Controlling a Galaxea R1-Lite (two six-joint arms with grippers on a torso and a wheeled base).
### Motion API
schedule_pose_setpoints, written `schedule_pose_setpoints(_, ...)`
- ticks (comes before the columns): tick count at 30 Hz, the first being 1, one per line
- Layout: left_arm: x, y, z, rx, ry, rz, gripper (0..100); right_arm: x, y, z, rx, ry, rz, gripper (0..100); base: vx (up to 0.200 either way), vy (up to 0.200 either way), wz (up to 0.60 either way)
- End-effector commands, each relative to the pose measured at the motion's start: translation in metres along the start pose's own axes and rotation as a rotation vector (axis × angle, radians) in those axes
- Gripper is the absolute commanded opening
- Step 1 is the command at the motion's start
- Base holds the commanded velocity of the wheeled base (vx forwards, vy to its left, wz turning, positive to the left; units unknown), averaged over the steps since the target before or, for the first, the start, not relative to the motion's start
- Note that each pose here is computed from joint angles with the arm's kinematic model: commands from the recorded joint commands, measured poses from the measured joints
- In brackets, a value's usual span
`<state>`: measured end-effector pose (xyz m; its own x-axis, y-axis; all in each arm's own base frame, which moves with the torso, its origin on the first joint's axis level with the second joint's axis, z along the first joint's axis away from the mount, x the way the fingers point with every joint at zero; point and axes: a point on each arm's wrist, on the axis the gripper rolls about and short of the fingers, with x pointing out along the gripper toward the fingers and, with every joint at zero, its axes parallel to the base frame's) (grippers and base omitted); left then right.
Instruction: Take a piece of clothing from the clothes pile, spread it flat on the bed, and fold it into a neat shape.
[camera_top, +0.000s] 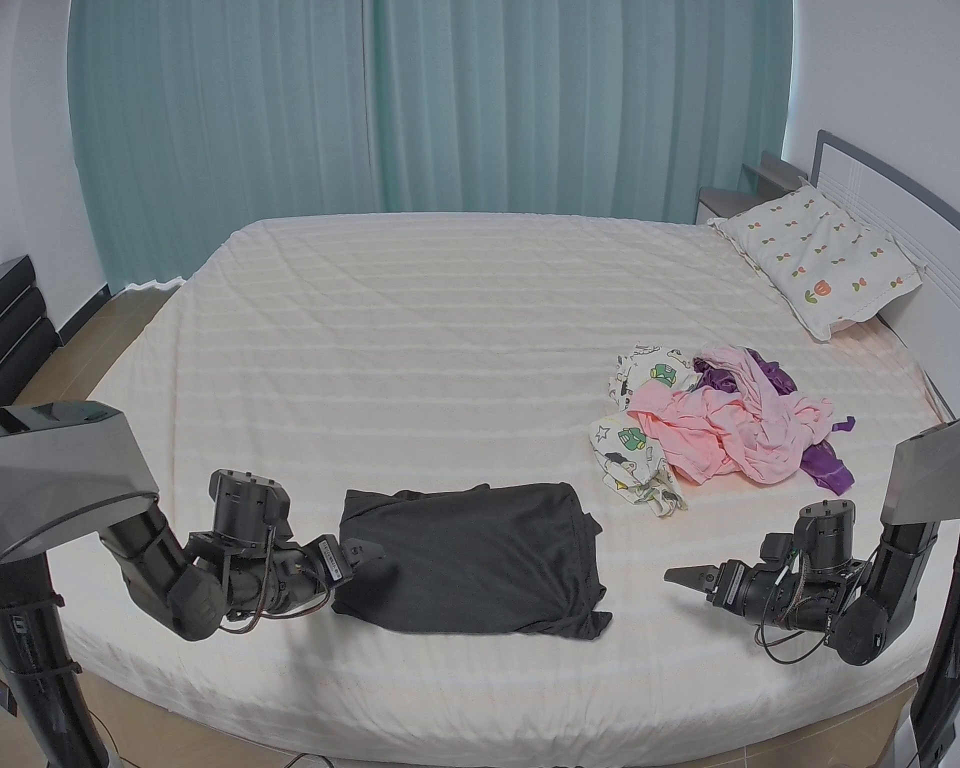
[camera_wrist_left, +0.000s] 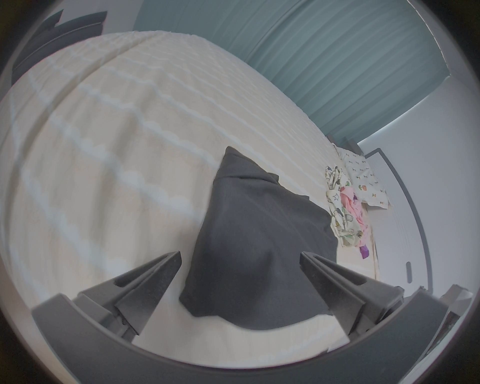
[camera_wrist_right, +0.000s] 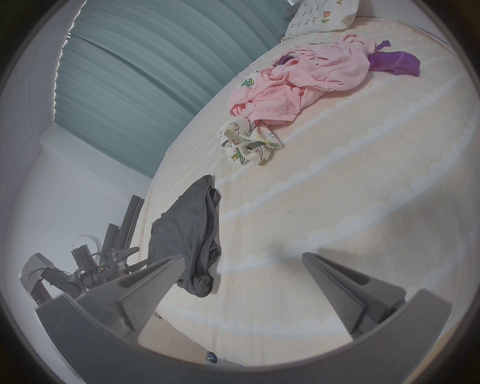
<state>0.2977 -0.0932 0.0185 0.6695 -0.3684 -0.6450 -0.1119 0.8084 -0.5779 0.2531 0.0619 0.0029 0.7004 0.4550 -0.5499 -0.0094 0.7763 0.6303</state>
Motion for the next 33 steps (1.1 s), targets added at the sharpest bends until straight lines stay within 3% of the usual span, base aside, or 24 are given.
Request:
schedule_pose_setpoints(1,0.039,0.008,0.007,0.036,-0.004,0.041,100,0.001,0.0,0.0,0.0,0.0,0.001,100,0.0,0.0,0.0)
schedule_pose_setpoints(5,0.05,0.013,0.016,0.074,-0.027,0.063,100,0.002,0.0,0.0,-0.003,0.001,0.002,100,0.0,0.0,0.0)
schedule_pose_setpoints(11,0.064,0.009,0.025,0.086,-0.048,0.031,100,0.002,0.0,0.0,-0.003,0.001,0.002,100,0.0,0.0,0.0)
schedule_pose_setpoints(21,0.061,0.0,0.024,0.117,0.005,-0.072,100,0.005,-0.001,0.0,-0.001,0.005,-0.001,100,0.0,0.0,0.0)
schedule_pose_setpoints(32,0.06,-0.007,0.025,0.137,-0.004,-0.096,100,0.006,-0.001,0.001,-0.002,0.002,0.001,100,0.0,0.0,0.0)
schedule_pose_setpoints(33,0.06,-0.008,0.025,0.144,-0.002,-0.098,0,0.006,-0.001,0.001,-0.002,0.002,0.001,100,0.0,0.0,0.0)
